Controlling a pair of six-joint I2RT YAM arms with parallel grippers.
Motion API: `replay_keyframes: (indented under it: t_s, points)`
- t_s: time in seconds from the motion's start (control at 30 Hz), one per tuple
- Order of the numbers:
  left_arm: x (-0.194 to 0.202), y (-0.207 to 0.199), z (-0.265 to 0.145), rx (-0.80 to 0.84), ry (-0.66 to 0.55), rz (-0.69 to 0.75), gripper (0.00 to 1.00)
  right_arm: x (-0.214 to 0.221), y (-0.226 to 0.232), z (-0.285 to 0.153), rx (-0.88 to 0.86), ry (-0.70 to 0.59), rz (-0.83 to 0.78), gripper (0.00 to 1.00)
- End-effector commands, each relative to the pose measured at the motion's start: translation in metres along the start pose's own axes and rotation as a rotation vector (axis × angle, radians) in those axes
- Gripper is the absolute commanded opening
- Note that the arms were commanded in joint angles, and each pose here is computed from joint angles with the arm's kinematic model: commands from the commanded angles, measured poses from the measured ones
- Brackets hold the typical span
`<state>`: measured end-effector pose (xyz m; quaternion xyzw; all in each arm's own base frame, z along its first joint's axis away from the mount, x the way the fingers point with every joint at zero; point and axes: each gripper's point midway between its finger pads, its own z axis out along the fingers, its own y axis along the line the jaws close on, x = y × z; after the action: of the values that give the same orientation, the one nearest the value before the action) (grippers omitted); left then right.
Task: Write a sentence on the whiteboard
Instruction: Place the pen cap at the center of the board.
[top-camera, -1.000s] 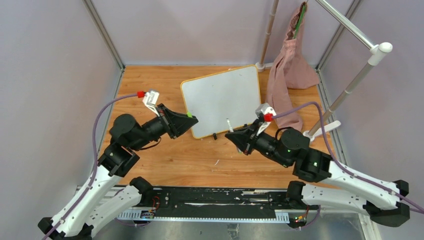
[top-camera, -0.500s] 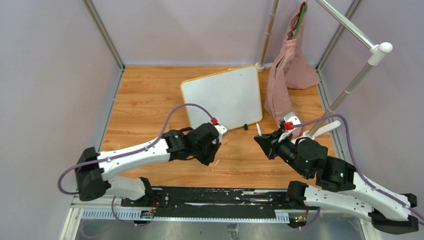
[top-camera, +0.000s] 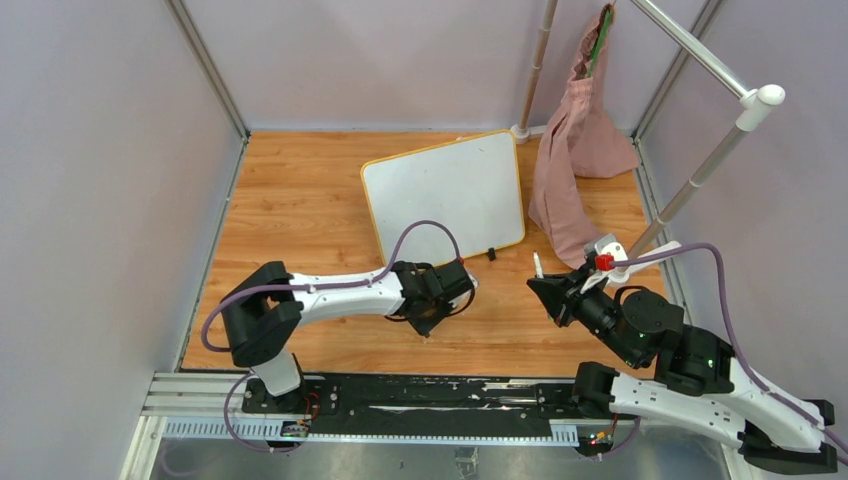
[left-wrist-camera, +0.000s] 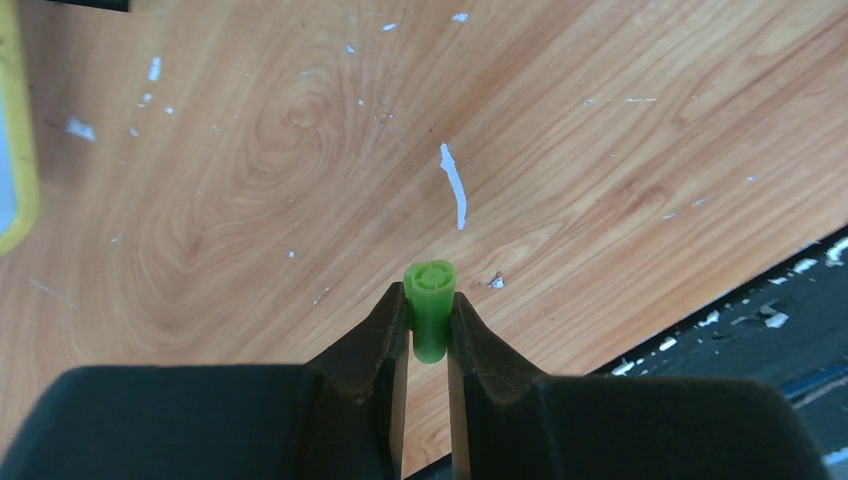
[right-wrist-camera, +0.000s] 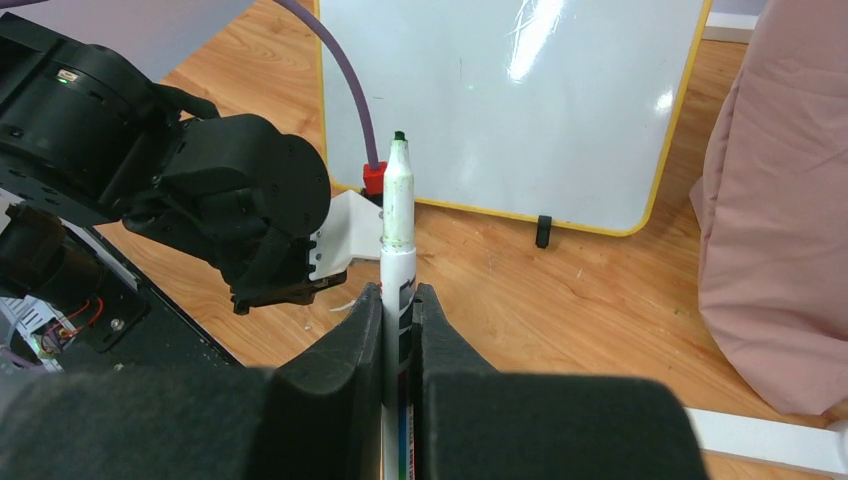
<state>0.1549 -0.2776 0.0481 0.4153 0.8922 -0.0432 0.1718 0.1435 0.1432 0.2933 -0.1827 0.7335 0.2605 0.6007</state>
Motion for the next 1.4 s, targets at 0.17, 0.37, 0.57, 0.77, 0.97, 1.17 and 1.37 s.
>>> replay_keyframes:
  t_s: [0.17, 0.37, 0.57, 0.77, 0.97, 1.17, 1.37]
  points:
    - [-0.009, -0.008, 0.019, 0.012, 0.016, 0.029, 0.02, 0.002, -0.005, -0.005, 0.008, -0.008, 0.003, 0.00]
    - [0.003, -0.014, 0.036, 0.034, 0.086, 0.038, 0.08, 0.001, -0.007, -0.008, 0.005, -0.019, 0.013, 0.00]
    - [0.010, -0.013, 0.042, 0.027, 0.106, 0.037, 0.14, 0.001, -0.006, -0.008, 0.003, -0.020, 0.018, 0.00]
    - [0.013, -0.013, 0.043, 0.025, 0.112, 0.030, 0.24, 0.001, -0.006, -0.008, 0.003, -0.018, 0.018, 0.00]
    - [0.013, -0.013, 0.043, 0.025, 0.113, 0.030, 0.31, 0.001, -0.006, -0.008, 0.005, -0.018, 0.019, 0.00]
    - [0.012, -0.012, 0.043, 0.022, 0.109, 0.029, 0.34, 0.002, -0.006, -0.008, 0.002, -0.017, 0.020, 0.00]
    - [0.006, -0.010, 0.036, 0.010, 0.080, 0.018, 0.42, 0.002, -0.007, -0.009, 0.002, -0.020, 0.022, 0.00]
